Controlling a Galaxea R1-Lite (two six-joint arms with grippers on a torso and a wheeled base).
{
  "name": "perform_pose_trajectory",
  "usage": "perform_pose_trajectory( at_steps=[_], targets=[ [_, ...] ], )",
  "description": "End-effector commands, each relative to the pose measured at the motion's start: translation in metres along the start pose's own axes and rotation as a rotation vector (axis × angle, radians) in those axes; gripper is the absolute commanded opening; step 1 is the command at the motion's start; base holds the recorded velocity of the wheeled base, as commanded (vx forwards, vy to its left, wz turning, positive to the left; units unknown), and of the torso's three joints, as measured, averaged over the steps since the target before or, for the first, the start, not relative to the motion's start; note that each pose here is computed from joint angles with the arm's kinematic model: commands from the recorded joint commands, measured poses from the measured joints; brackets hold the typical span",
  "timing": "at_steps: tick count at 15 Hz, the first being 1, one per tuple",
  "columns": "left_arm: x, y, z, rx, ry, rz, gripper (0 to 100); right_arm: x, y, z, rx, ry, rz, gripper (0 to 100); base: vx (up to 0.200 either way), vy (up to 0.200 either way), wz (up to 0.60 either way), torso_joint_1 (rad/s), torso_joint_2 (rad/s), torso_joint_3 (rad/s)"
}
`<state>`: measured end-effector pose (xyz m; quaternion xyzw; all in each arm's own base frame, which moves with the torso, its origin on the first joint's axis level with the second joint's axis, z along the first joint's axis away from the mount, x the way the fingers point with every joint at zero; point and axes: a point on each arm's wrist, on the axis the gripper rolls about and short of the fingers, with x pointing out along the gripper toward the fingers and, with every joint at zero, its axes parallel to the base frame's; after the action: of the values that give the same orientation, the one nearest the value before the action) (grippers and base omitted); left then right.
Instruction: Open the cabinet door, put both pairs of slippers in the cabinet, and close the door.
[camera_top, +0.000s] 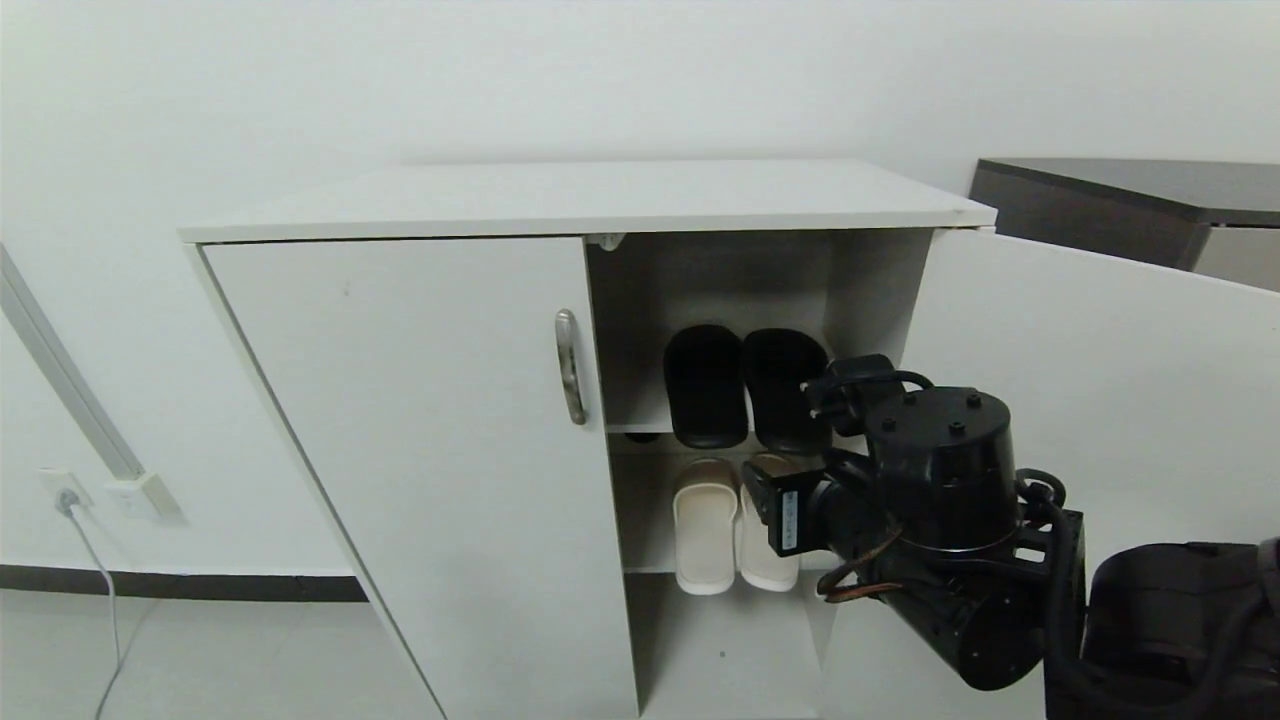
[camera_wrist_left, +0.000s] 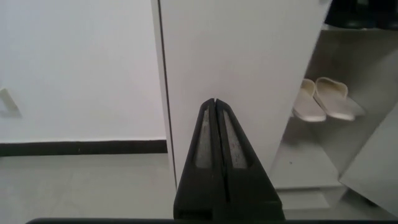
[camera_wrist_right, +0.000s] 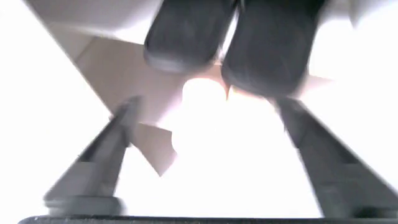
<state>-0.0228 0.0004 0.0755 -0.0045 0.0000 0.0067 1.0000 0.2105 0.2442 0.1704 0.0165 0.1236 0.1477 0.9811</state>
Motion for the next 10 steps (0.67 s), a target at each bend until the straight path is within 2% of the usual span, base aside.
perform_pose_trajectory(
  at_steps=[1,5,10],
  targets=[
    [0.0,0.0,0.0,0.0,0.002,0.0,0,0.002,0.001,-0.004,-0.003,0.007,0.002,0,-0.2,0.0,0.0,0.002,0.0,0.007],
    [0.0,0.0,0.0,0.0,0.0,0.0,0,0.003,-0.001,-0.011,-0.008,0.008,0.003,0,-0.2,0.0,0.0,0.002,0.0,0.001],
    [0.0,0.0,0.0,0.0,0.002,0.0,0,0.008,-0.002,-0.023,-0.024,-0.026,0.047,0,0.0,0.0,0.0,0.0,0.0,0.0]
  ],
)
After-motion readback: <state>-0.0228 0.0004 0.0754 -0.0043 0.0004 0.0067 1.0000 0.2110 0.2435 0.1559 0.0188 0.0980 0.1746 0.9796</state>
